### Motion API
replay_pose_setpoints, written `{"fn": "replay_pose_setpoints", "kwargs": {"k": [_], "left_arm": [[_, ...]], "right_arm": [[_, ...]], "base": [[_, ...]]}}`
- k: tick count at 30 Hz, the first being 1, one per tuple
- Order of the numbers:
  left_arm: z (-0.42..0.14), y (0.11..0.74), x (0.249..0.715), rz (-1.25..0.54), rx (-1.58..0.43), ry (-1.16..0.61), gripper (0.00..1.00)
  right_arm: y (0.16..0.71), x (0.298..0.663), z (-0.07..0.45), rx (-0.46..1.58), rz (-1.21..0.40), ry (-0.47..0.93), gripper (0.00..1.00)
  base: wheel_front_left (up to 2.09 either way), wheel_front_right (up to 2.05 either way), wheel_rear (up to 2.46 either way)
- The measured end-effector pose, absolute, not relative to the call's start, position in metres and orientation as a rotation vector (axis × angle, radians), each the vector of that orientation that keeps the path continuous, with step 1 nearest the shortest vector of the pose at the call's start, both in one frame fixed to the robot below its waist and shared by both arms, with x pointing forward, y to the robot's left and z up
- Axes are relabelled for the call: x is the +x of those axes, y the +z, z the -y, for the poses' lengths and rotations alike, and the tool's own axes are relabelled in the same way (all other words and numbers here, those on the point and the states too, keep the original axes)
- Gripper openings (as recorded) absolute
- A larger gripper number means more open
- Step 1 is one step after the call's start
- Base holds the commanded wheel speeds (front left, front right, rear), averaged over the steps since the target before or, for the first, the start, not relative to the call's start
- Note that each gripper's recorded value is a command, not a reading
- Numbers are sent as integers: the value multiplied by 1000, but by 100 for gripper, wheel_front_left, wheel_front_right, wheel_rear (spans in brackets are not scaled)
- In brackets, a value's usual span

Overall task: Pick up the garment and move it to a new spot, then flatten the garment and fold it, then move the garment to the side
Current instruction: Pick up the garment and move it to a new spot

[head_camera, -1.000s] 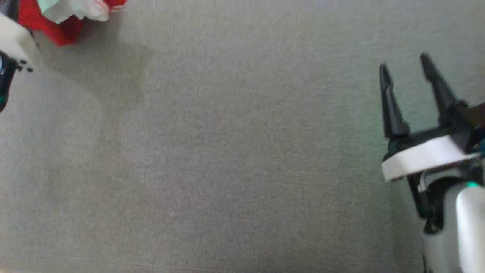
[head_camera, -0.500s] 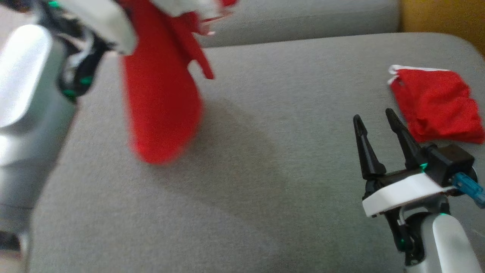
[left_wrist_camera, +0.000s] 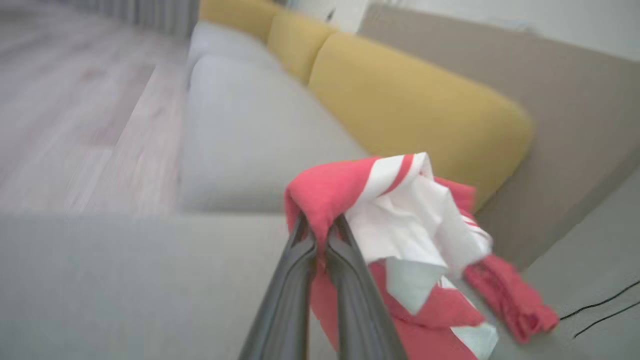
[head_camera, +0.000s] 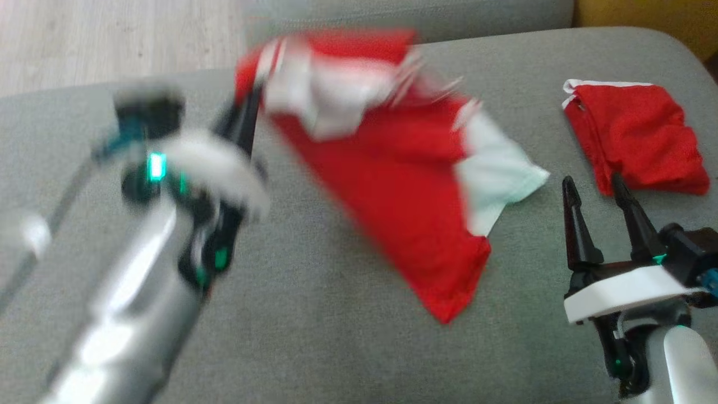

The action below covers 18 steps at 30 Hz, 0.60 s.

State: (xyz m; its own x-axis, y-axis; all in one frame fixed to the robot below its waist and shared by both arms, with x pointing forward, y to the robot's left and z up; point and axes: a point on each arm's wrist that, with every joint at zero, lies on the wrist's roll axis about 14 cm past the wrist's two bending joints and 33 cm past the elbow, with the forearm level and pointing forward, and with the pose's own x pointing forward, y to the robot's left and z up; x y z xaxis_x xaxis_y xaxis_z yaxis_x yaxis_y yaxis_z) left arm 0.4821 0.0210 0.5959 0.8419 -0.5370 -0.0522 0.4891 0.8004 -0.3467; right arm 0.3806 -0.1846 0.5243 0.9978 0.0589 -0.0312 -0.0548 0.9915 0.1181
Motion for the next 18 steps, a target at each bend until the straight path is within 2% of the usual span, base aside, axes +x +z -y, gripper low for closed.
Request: {"fn": "replay_pose_setpoints", "kwargs": {"k": [5, 9, 10, 11, 12, 18], "left_arm": [[-78, 452, 449, -452, -389, -300, 0], [-107, 406, 430, -524, -410, -175, 0], [-111, 403, 430, -514, -404, -162, 27], [-115, 404, 431, -492, -389, -156, 91], [-117, 406, 433, -467, -378, -154, 100], [-124, 420, 434, -359, -332, -164, 100]], "right_arm": [[511, 386, 185, 120, -69, 53, 100], [503, 390, 186, 119, -91, 51, 100], [502, 391, 185, 119, -94, 51, 100], [501, 392, 185, 115, -96, 54, 100], [500, 393, 184, 112, -99, 57, 100], [495, 394, 178, 105, -114, 74, 100]], "base": [[0, 0, 0], [0, 0, 0], [0, 0, 0], [0, 0, 0], [0, 0, 0], [0, 0, 0]]}}
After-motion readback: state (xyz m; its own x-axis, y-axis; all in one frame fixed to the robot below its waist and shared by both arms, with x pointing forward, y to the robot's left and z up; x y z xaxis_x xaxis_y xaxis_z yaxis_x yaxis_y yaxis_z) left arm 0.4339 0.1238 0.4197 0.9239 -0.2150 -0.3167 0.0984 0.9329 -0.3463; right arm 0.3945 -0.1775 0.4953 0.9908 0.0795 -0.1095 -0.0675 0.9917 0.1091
